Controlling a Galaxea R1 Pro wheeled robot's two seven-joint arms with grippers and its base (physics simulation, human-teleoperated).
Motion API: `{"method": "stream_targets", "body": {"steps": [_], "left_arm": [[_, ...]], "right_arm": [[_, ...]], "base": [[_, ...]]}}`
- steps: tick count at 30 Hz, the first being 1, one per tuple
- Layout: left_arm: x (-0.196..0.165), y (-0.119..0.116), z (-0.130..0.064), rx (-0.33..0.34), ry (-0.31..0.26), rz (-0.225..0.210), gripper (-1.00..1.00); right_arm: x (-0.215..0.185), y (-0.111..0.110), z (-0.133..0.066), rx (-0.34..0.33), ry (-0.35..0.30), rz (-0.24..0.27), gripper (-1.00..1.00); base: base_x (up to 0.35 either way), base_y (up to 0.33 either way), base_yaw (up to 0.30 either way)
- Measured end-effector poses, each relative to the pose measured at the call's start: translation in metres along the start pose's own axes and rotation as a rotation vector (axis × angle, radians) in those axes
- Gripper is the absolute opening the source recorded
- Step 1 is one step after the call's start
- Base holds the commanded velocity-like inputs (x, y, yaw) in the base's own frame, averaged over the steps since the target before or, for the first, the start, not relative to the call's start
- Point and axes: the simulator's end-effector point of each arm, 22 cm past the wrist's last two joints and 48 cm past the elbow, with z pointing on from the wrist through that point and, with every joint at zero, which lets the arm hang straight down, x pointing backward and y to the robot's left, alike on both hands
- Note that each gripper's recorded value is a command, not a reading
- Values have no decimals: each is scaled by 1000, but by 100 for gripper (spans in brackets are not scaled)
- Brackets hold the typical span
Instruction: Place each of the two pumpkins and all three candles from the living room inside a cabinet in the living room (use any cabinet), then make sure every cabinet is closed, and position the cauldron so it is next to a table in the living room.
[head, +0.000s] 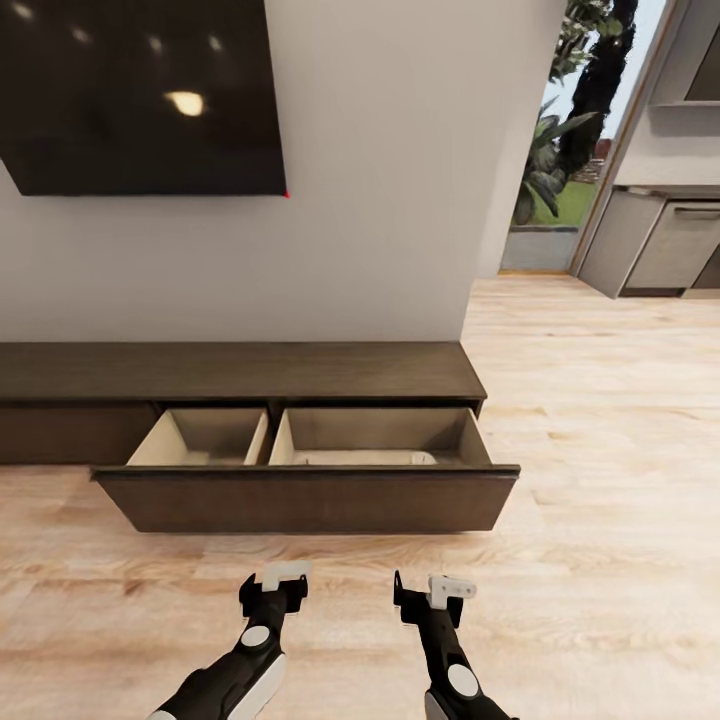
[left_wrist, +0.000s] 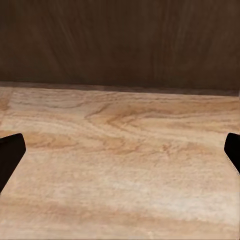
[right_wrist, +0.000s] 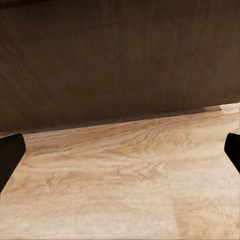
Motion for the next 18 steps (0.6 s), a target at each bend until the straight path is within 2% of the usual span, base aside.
{"method": "stream_targets", "body": {"steps": [18], "left_arm": [[0,1,0,0,1,1,100]], "right_arm": [[1,0,0,1,1,-1,100]], "base": [[238,0,0]]}}
